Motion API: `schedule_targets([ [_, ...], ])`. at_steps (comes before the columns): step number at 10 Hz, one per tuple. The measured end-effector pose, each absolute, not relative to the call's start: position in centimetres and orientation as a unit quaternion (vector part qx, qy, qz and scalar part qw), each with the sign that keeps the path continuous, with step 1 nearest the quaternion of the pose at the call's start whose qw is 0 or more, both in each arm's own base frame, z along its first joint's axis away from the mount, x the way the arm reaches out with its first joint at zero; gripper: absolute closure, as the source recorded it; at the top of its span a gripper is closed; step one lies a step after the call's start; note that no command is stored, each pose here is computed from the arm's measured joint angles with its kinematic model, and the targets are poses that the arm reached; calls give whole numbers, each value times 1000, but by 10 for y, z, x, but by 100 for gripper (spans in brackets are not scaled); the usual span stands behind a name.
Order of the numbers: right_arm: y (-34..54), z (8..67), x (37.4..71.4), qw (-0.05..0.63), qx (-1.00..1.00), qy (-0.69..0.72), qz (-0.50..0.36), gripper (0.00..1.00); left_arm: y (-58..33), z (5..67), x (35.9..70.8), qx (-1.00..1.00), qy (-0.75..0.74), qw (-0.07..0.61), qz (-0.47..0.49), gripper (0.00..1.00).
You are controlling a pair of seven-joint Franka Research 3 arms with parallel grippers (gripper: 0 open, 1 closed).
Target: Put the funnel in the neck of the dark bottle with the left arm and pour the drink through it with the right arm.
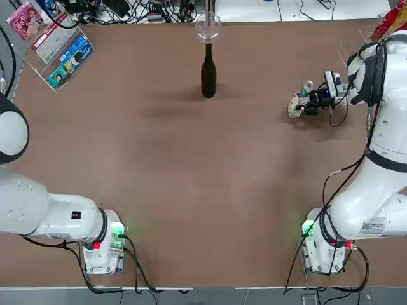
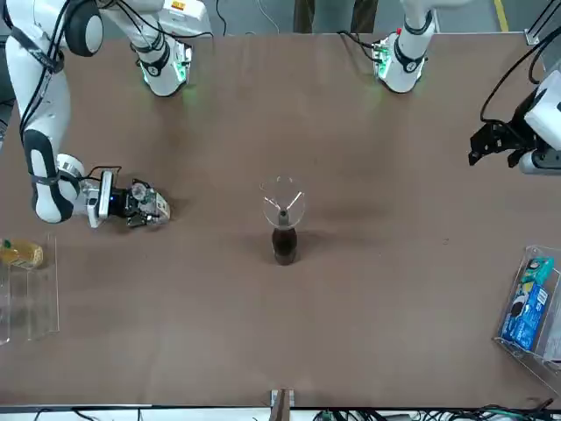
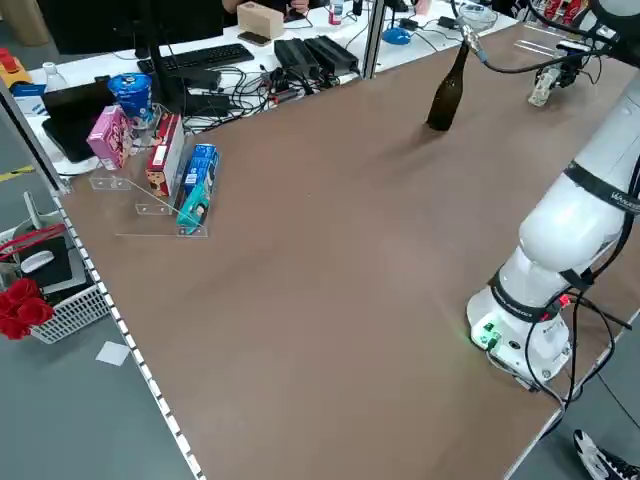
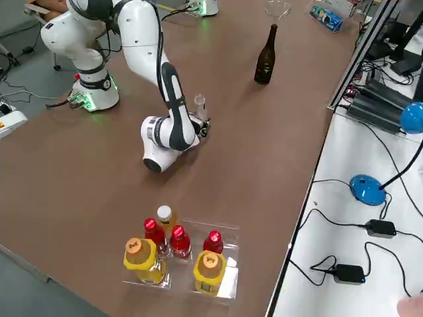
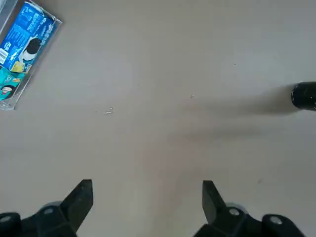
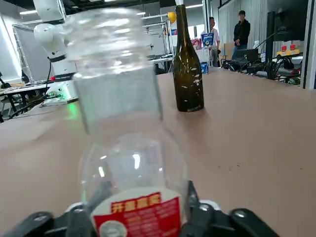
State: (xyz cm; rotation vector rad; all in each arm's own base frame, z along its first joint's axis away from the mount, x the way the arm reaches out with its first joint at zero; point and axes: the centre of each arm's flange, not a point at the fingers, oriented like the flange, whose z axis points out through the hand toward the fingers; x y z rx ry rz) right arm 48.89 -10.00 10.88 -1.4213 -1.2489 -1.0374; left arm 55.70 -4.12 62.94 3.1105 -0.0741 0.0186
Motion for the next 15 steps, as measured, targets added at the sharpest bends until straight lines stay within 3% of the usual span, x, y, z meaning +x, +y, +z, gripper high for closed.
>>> schedule_targets([
  [2, -106, 111, 488, 470, -583, -508, -425, 15, -38, 631, 556, 1000, -22, 8, 8, 2],
  [3, -111, 111, 487, 468, -586, -507, -425, 1, -38, 631, 556, 1000, -22, 6, 9, 2],
  [8, -154, 124, 485, 441, -617, -506, -412, 0, -37, 632, 557, 1000, -12, 6, 13, 2],
  [11, -178, 145, 485, 448, -647, -500, -362, 0, -37, 632, 557, 1000, -11, 6, 13, 2],
  [15, -210, 260, 500, 413, -744, -468, -240, 0, -37, 632, 557, 1000, -11, 6, 13, 2],
])
